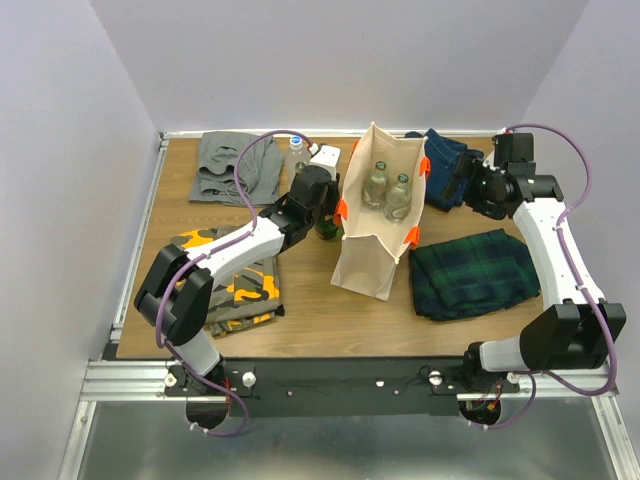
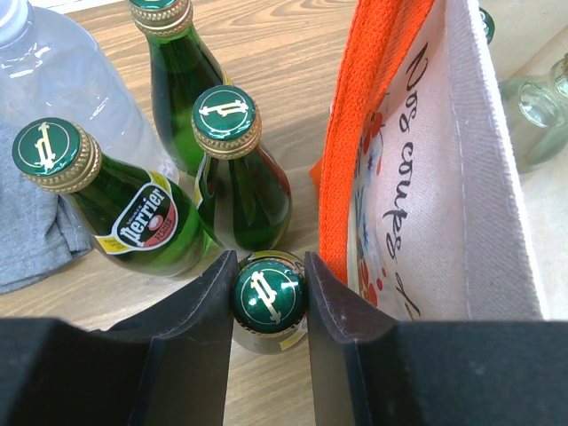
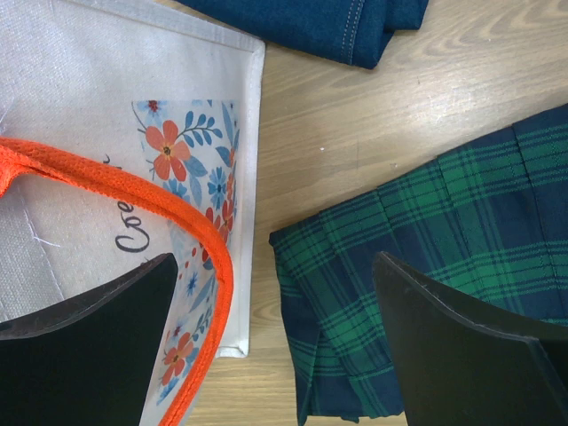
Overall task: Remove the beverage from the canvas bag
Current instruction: Place the drink at the center of the board.
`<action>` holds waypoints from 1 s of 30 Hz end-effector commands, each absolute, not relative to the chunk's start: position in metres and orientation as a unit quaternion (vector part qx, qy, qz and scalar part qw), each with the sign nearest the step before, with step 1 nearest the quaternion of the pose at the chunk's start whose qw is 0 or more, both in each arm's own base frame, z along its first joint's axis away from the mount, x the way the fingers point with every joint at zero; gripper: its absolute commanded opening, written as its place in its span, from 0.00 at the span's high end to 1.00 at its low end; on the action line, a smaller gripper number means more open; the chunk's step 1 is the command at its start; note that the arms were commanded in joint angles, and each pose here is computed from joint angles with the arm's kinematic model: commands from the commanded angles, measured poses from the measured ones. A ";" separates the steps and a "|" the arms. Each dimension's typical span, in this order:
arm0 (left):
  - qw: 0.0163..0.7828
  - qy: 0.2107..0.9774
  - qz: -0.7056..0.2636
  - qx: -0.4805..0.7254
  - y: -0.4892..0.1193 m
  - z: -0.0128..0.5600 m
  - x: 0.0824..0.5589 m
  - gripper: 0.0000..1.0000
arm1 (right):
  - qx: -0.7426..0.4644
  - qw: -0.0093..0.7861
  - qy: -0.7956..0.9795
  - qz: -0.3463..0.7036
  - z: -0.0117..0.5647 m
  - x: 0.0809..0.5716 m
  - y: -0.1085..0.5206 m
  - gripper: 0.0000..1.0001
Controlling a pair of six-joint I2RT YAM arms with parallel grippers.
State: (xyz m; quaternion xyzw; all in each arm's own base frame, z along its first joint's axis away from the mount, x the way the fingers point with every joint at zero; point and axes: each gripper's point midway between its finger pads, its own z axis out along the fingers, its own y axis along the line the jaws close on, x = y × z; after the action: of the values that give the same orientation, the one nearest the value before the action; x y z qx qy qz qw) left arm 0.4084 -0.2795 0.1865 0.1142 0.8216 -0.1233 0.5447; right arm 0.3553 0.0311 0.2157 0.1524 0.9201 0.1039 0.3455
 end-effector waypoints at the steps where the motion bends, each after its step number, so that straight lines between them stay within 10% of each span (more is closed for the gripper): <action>1: 0.597 0.785 -0.144 0.081 -0.286 0.229 0.418 0.76 | 0.152 0.346 0.921 0.097 0.215 0.349 0.028 0.00; 30: 0.597 0.785 -0.140 0.083 -0.285 0.238 0.418 0.52 | 0.158 0.347 0.920 0.088 0.215 0.348 0.025 0.00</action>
State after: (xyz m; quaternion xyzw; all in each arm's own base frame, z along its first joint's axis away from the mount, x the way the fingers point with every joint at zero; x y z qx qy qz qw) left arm 0.4146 -0.2834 0.2042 0.1030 0.8078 -0.1271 0.5663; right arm 0.3538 0.0296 0.2131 0.1544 0.9214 0.0990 0.3427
